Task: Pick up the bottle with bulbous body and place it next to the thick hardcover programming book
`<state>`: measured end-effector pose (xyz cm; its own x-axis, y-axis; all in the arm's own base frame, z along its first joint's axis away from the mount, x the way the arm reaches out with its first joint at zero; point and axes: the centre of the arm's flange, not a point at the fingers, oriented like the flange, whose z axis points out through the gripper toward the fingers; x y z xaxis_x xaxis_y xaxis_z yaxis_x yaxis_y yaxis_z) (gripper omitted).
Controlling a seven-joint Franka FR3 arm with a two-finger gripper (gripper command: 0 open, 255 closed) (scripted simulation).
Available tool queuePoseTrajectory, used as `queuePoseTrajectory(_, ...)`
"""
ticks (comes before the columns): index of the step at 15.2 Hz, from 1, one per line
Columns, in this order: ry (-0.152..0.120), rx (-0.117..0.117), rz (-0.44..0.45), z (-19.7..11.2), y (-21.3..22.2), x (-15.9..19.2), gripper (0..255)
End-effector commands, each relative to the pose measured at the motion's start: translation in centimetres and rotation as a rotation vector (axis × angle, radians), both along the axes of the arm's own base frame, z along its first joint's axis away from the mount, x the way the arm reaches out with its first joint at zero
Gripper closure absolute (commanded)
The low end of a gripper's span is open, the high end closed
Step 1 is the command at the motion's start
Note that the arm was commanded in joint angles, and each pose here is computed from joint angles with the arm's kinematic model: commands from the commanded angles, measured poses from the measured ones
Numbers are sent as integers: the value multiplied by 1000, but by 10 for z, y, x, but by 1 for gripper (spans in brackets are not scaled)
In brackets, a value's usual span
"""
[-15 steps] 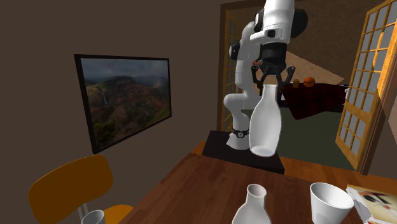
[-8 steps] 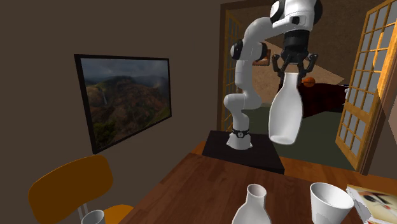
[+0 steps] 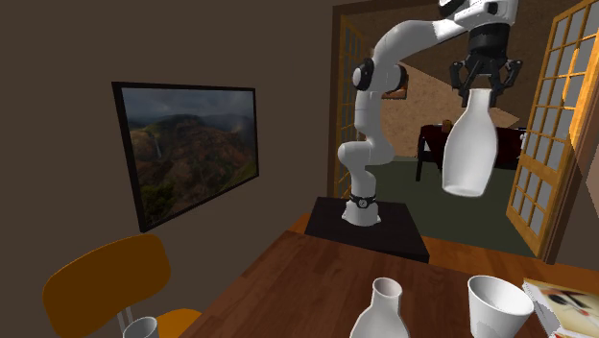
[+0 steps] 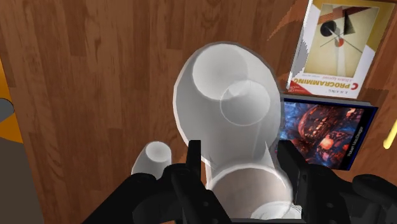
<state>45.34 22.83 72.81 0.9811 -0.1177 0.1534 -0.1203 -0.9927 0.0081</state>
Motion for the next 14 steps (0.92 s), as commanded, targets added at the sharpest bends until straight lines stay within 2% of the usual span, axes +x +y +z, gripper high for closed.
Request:
queuePoseTrajectory(1,0,1,-2,12,22,-6,255)
queuePoseTrajectory(2,0,1,-2,19,36,-11,255)
queuePoseTrajectory(14,0,1,-2,-45,36,-11,255)
